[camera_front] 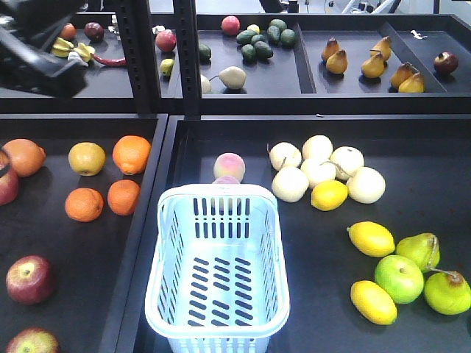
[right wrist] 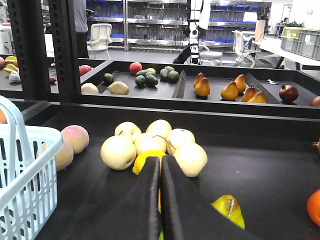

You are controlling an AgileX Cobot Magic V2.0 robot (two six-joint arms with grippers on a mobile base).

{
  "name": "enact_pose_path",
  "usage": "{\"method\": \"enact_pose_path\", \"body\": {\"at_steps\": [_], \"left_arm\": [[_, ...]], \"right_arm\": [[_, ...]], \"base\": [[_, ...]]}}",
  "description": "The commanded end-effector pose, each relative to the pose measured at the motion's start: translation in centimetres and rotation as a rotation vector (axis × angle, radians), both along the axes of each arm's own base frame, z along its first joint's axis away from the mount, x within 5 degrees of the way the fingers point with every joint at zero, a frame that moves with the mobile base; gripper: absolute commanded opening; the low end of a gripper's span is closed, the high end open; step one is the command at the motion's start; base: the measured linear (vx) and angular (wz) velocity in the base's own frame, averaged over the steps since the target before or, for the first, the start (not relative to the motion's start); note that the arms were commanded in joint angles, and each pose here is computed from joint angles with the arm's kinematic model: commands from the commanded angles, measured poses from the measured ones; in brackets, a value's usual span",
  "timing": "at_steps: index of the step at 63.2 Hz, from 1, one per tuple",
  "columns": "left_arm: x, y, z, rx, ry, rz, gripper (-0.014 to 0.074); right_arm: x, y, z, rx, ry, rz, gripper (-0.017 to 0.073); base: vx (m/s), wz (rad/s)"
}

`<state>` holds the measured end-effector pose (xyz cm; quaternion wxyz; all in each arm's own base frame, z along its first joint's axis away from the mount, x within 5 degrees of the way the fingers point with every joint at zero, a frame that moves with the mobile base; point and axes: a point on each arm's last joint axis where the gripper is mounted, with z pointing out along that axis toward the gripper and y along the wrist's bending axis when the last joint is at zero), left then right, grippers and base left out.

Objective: Pick three apples into basket with both arms
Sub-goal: 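Raise the left arm and swing it toward the basket handle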

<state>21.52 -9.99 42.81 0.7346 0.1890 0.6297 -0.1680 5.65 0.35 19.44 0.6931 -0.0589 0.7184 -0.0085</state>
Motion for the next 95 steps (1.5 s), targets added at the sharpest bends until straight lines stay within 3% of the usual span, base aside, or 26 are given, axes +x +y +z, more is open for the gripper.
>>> {"method": "enact_pose_path", "body": {"at_steps": [1, 5, 12, 24, 37, 50, 58, 63, 73, 78, 95], "left_arm": [[-0.3, -0.4, 1.5, -0.054, -0.048, -0.054, -0.0006], [-0.1, -0.6, 1.4, -0.027, -0.061, -0.061, -0.0006], [-0.1, -0.7, 1.2, 0.071, -0.092, -0.049, -0.0006], [0.3, -0.1, 0.7, 0.101, -0.042, 0.027, -0.0006], [0.6, 0.5, 0.2, 0.238, -0.047, 0.109, -0.0006], [0.6, 0.6, 0.2, 0.257, -0.050, 0.120, -0.0006], [0.4, 0.3, 0.3, 0.314, -0.096, 0.094, -0.0006], [-0.1, -0.2, 0.5, 0.276, -0.096, 0.022, -0.0006], [-0.9, -1.0, 0.1, 0.295, -0.055, -0.106, -0.0006], [-1.1, -1.3, -0.1, 0.248, -0.009, -0.152, -0.0006], [-1.0, -1.2, 0.0, 0.228, 0.002, -0.138, -0.0003]], "right_arm": [[0.0, 0.0, 0.2, -0.011, -0.070, 0.004, -0.0008], [0.0, 0.0, 0.2, -0.011, -0.070, 0.004, -0.0008], [0.0, 0.0, 0.2, -0.011, -0.070, 0.004, -0.0008], [0.0, 0.0, 0.2, -0.011, -0.070, 0.004, -0.0008], [0.0, 0.0, 0.2, -0.011, -0.070, 0.004, -0.0008], [0.0, 0.0, 0.2, -0.011, -0.070, 0.004, -0.0008], [0.0, 0.0, 0.2, -0.011, -0.070, 0.004, -0.0008], [0.0, 0.0, 0.2, -0.011, -0.070, 0.004, -0.0008], [0.0, 0.0, 0.2, -0.011, -0.070, 0.004, -0.0008], [0.0, 0.0, 0.2, -0.011, -0.070, 0.004, -0.0008], [0.0, 0.0, 0.2, -0.011, -0.070, 0.004, -0.0008]], "base": [[0.00, 0.00], [0.00, 0.00], [0.00, 0.00], [0.00, 0.00], [0.00, 0.00], [0.00, 0.00], [0.00, 0.00], [0.00, 0.00], [0.00, 0.00], [0.00, 0.00], [0.00, 0.00]]}}
